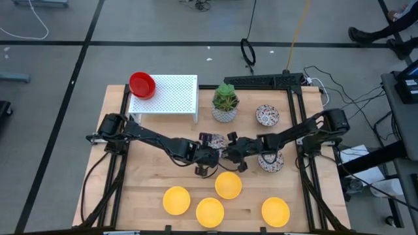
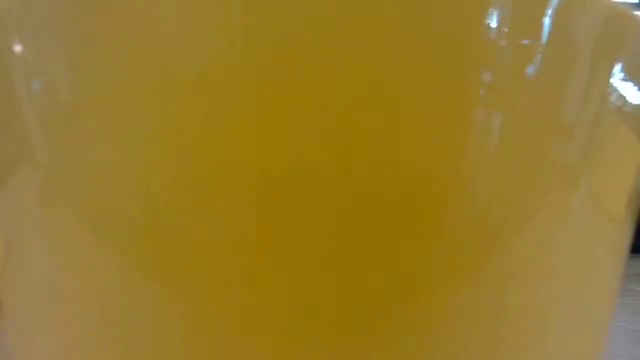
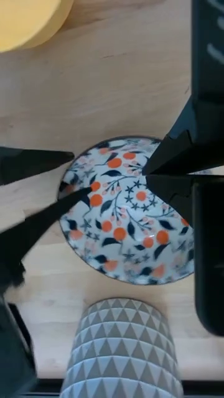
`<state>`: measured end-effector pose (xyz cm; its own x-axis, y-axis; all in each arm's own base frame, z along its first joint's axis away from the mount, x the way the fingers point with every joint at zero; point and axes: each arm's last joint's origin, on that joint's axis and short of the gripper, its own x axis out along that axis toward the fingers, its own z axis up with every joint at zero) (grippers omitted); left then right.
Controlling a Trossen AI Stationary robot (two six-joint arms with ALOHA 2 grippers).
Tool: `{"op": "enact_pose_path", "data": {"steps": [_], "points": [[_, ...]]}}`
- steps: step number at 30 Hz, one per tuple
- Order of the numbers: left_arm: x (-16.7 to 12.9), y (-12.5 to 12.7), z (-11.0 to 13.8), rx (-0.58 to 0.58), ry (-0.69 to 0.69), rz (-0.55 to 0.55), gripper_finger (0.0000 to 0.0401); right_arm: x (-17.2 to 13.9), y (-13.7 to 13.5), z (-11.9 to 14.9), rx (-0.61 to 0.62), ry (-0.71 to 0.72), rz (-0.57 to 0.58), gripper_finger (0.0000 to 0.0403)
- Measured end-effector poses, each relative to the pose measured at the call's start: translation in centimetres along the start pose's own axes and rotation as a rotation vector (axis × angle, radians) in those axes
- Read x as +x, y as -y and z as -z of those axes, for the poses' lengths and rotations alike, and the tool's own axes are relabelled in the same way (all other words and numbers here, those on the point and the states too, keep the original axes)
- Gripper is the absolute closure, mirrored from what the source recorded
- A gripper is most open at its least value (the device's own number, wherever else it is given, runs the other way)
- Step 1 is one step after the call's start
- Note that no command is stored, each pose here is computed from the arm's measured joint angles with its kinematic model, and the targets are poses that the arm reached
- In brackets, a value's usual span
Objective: Pick & Place Mini bowls
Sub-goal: Put the white patterned bowl on the shelf
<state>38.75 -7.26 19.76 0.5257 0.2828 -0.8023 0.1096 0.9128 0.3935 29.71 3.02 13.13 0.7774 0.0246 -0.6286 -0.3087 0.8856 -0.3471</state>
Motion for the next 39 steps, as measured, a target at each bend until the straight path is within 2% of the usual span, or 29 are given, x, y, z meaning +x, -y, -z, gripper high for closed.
{"op": "enact_pose_path", "data": {"steps": [3,9,12,17,19,25,28,33,39], "points": [[0.0,0.0,0.0,-0.030,-0.001,-0.003,0.0382,0.5,-0.3,0.2,-0.077,-0.018,0.032,0.0286],[-1.1,-0.5,0.0,-0.074,0.009,-0.004,0.0313,0.6,-0.5,0.0,-0.140,-0.047,0.114,0.0293],[-2.2,-1.0,-0.1,-0.090,0.025,-0.005,0.0277,0.6,-0.3,-0.3,-0.139,-0.048,0.123,0.0319],[-4.8,-2.1,-0.3,-0.122,0.077,-0.010,0.0231,0.7,-0.1,-0.8,-0.142,-0.047,0.119,0.0390],[-5.9,-2.5,-0.1,-0.145,0.083,-0.009,0.0219,0.7,-0.1,-0.9,-0.147,-0.063,0.111,0.0394],[-8.9,-3.7,0.4,-0.222,0.104,-0.007,0.0204,1.0,0.8,-3.1,-0.155,0.010,0.064,0.0398],[-10.0,-4.1,1.1,-0.254,0.079,-0.004,0.0203,2.1,1.6,-4.7,-0.149,0.044,0.056,0.0399],[-10.9,-4.2,2.1,-0.315,0.011,0.012,0.0203,5.1,2.5,-7.1,-0.158,-0.011,0.035,0.0400],[-11.3,-3.9,3.3,-0.358,-0.105,0.025,0.0203,7.9,3.3,-8.1,-0.152,-0.066,0.012,0.0401]]}}
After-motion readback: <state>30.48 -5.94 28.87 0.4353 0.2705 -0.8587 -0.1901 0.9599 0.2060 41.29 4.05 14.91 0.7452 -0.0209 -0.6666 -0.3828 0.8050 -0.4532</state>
